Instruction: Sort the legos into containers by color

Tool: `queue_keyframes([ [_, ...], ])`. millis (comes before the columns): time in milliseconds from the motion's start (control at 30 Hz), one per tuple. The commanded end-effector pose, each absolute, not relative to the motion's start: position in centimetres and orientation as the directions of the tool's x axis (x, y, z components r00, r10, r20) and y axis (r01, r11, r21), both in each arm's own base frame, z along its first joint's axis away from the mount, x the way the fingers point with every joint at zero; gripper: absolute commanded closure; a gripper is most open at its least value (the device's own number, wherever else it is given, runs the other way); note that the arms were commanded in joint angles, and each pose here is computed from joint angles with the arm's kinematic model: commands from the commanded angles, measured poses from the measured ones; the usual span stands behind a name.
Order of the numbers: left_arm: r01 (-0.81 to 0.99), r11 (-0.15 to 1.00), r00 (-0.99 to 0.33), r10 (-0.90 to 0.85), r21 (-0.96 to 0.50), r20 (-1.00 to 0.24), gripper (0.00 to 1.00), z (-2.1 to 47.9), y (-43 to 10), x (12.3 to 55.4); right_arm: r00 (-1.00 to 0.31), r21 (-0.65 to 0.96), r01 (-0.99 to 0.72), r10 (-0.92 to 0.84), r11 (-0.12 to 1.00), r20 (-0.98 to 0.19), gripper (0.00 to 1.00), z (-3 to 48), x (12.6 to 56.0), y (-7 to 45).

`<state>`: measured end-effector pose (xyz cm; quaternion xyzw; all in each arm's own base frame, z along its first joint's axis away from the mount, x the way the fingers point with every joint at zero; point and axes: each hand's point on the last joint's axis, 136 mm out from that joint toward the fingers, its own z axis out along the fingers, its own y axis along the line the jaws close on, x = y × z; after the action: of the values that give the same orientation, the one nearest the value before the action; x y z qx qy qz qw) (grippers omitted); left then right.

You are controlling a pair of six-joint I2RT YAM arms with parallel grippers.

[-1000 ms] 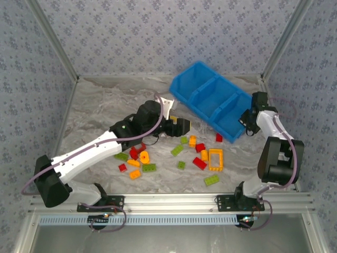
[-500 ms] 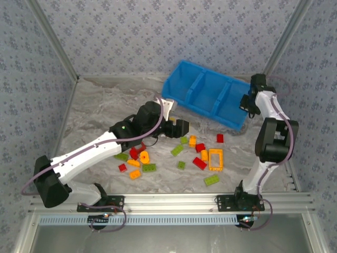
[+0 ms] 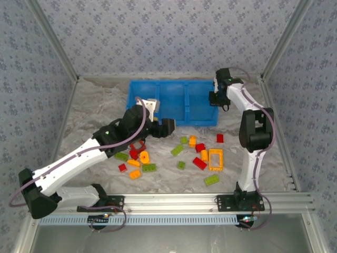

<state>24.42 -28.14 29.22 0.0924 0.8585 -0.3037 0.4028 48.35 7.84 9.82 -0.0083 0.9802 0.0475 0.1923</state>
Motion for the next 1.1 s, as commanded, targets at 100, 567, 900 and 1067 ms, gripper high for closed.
queue_keyframes([
  [100, 0.254, 0.869, -0.673, -0.157, -0.426, -0.723, 0.17, 27.6, -24.3, 24.3, -0.919, 0.098, -0.048, -0.005, 0.994, -0.395, 1.00, 10.3, 48.9, 8.5],
  [567, 0.358, 0.815, -0.728, -0.061, -0.455, -0.682, 0.18, 26.0, -28.0, 21.9, -0.774, 0.110, 0.218, 0.240, 0.970, -0.586, 0.52, 19.6, 41.6, 3.7],
  [900, 0.380, 0.787, -0.768, -0.025, -0.486, -0.640, 0.21, 21.0, -31.5, 17.6, -0.793, 0.165, 0.345, 0.381, 0.924, -0.475, 0.62, 12.9, 23.8, 4.6],
  [1067, 0.415, 0.770, -0.769, 0.011, -0.484, -0.640, 0.21, 19.8, -33.0, 15.4, -0.848, 0.166, 0.340, 0.378, 0.926, -0.371, 0.68, 8.6, 20.1, 5.2],
])
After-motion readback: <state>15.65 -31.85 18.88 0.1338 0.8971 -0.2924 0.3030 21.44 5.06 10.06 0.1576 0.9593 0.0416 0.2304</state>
